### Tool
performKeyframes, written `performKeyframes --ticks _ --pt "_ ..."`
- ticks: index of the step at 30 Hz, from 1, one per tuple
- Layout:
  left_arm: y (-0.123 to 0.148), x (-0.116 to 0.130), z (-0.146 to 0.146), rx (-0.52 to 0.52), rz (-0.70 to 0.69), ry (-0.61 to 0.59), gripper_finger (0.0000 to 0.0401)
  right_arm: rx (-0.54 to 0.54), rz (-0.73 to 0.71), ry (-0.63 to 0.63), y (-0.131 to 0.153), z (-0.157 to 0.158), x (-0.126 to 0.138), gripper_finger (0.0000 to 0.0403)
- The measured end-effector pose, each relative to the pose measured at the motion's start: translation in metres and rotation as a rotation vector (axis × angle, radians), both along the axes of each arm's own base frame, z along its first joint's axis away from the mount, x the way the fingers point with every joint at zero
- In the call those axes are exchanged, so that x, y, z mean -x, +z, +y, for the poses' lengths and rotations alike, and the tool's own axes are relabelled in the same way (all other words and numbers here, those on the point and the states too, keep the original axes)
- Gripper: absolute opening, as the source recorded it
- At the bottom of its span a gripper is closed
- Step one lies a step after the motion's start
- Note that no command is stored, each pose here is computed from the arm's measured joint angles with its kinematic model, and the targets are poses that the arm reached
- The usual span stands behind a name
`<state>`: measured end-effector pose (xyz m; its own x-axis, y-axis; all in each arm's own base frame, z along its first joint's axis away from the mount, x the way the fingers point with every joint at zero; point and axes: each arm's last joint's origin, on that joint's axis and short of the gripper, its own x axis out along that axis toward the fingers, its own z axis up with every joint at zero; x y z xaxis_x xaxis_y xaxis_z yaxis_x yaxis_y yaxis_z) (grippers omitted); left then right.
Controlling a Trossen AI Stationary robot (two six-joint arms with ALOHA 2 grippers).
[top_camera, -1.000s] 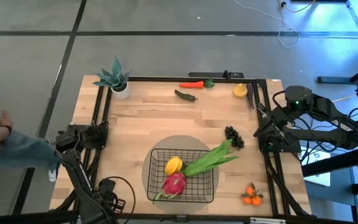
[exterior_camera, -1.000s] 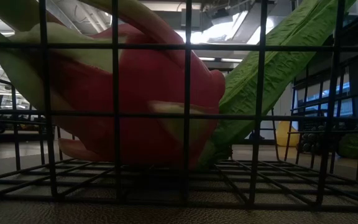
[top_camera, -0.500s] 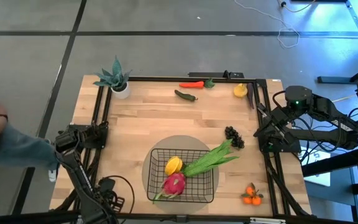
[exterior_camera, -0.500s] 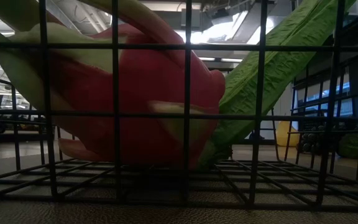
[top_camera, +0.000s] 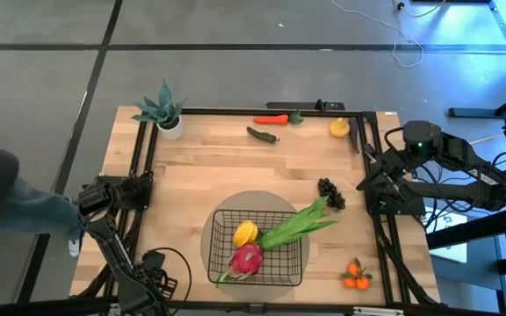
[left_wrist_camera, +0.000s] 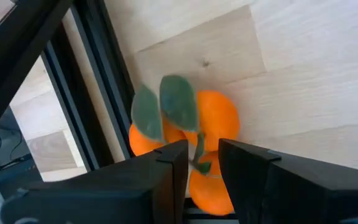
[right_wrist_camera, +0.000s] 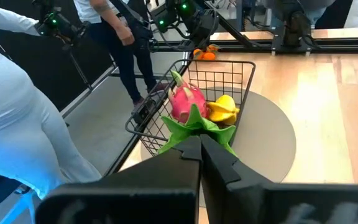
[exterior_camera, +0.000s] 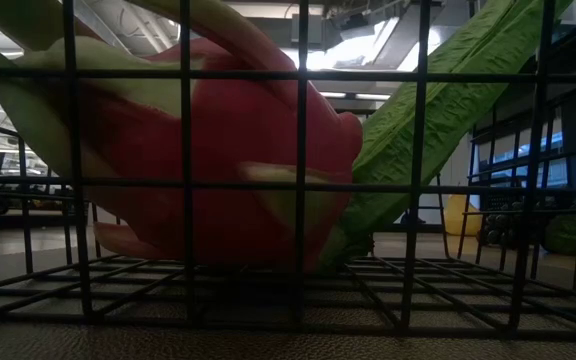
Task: Build produce basket
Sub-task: Put the left bunch of oranges into the black mesh basket
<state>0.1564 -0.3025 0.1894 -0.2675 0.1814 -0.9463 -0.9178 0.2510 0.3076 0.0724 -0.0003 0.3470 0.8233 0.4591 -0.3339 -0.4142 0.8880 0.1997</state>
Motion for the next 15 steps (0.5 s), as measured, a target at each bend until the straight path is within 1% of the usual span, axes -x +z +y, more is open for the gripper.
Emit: performKeyframes --ticks 3,7,8,15 --pt "0.0002 -0.0001 0.0009 -0.005 0.005 -0.005 0.0063 0.0 -0.001 0.0 0.0001 0.0 -0.0001 0.0" --pt "0.0002 -0.0001 0.0009 0.008 0.014 -0.051 0.0013 0.008 -0.027 -0.001 0.0023 -0.0003 -0.0011 0.0" --pt "0.0002 -0.0002 0.0009 0.012 0.017 -0.064 0.0008 0.01 -0.035 -0.002 0.003 -0.0005 -0.0015 0.0" --pt "0.0013 -0.0046 0.0025 0.019 0.013 -0.087 0.0003 0.018 -0.059 0.0 0.0049 -0.0007 -0.0023 0.0"
